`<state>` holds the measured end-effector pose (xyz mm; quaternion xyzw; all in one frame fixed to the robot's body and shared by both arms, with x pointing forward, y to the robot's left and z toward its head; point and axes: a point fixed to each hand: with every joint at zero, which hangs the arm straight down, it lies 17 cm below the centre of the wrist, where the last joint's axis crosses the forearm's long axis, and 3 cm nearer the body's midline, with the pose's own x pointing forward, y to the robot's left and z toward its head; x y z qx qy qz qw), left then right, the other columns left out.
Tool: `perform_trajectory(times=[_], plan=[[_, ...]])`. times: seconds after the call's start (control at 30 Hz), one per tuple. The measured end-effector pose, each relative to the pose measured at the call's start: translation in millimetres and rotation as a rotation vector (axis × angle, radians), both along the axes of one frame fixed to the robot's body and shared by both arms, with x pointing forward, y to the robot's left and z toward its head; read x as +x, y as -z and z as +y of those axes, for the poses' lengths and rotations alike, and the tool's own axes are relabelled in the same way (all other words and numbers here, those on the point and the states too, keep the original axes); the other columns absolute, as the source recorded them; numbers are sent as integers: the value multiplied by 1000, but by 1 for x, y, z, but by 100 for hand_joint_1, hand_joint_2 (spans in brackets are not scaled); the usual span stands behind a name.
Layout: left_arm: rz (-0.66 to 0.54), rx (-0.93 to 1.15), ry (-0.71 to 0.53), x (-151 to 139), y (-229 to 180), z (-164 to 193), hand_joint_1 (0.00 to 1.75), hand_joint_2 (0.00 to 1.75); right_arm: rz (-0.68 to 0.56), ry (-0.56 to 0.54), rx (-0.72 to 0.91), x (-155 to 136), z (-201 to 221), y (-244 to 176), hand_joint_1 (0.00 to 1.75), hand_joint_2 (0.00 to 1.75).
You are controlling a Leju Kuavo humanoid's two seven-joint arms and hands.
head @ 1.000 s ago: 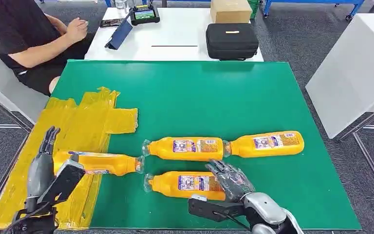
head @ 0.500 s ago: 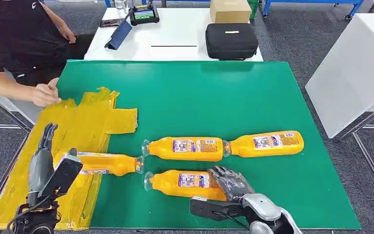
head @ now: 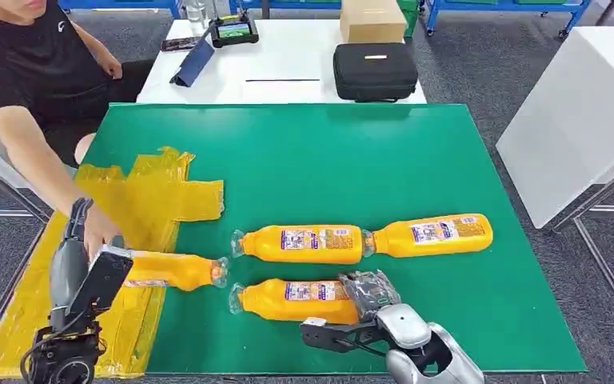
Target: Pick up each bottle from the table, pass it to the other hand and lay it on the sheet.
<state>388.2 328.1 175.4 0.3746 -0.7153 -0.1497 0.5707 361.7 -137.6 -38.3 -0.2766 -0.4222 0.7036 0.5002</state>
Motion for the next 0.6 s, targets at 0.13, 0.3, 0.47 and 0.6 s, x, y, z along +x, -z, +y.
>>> perform_trajectory(times=[0.13, 0.3, 0.47, 0.6], plan=[[0, -3, 6, 3, 1, -2, 0, 0, 6, -1, -10, 2, 0, 4, 175, 175], [3, -2, 13, 6, 2, -5, 0, 0, 10, -5, -12, 2, 1, 5, 175, 175], [27, -67, 54, 13, 8, -11, 0, 0, 102, 30, 123, 0, 7, 6, 175, 175], [52, -130, 80, 17, 14, -15, 0, 0, 166, 70, 211, -2, 0, 3, 175, 175]])
